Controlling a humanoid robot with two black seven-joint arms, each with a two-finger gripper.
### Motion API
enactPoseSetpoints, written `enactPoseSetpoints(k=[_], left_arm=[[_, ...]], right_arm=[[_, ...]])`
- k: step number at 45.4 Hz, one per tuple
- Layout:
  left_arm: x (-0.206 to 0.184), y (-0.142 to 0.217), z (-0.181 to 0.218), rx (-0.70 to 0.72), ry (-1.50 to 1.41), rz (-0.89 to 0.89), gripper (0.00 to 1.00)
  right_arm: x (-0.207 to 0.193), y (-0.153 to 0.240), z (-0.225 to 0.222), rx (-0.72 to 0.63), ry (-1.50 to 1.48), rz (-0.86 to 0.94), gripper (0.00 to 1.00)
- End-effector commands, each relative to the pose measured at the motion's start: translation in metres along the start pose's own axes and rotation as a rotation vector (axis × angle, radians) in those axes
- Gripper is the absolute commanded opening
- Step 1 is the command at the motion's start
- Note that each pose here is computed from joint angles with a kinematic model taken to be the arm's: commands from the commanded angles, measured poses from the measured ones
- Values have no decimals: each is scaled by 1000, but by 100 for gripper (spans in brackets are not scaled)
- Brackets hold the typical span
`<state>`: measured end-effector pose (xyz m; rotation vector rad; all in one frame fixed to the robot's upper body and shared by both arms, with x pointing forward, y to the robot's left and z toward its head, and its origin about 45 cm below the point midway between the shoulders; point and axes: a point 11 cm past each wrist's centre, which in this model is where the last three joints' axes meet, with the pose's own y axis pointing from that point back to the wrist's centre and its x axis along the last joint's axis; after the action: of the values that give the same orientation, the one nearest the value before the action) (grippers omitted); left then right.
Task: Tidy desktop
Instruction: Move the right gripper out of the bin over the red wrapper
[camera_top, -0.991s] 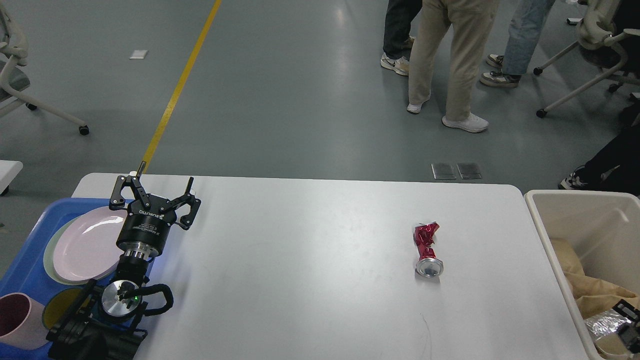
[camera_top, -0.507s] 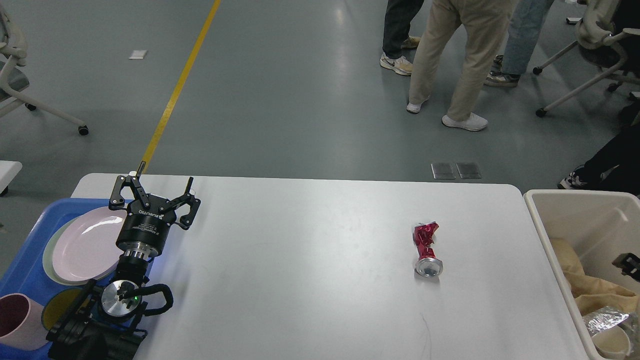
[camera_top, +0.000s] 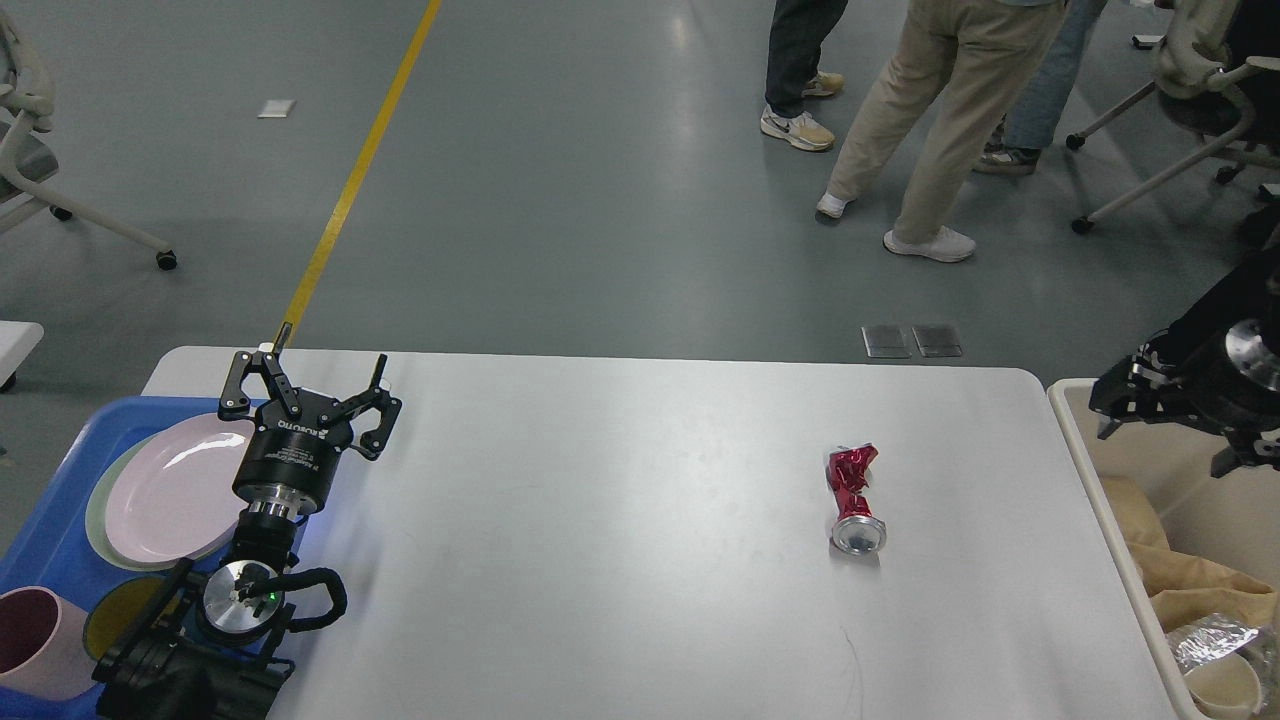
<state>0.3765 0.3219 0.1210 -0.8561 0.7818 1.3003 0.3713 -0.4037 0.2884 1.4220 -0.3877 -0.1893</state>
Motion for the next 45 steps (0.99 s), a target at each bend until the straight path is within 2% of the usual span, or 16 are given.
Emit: enactPoseSetpoints(k=[1, 7, 12, 17, 28, 37, 45], left_arm=[[0, 0, 0, -1, 0, 1, 97], [0, 0, 0, -1, 0, 1, 97], [0, 0, 0, 1, 0, 1, 97], [0, 0, 0, -1, 0, -1, 97], [0, 0, 0, -1, 0, -1, 97], [0, 0, 1, -3, 0, 0, 97], [0, 0, 1, -3, 0, 0, 97]], right_arm=[[-20, 56, -51, 27, 137, -12, 100], [-40, 99, -83, 116, 156, 1, 100], [-62, 122, -106, 137, 216, 14, 99], [-76, 127, -124, 161, 265, 44, 97], [-76, 124, -130, 163, 269, 90, 98], [-72, 92, -131, 148, 253, 79, 97], [-63, 31, -139, 142, 206, 141, 98]])
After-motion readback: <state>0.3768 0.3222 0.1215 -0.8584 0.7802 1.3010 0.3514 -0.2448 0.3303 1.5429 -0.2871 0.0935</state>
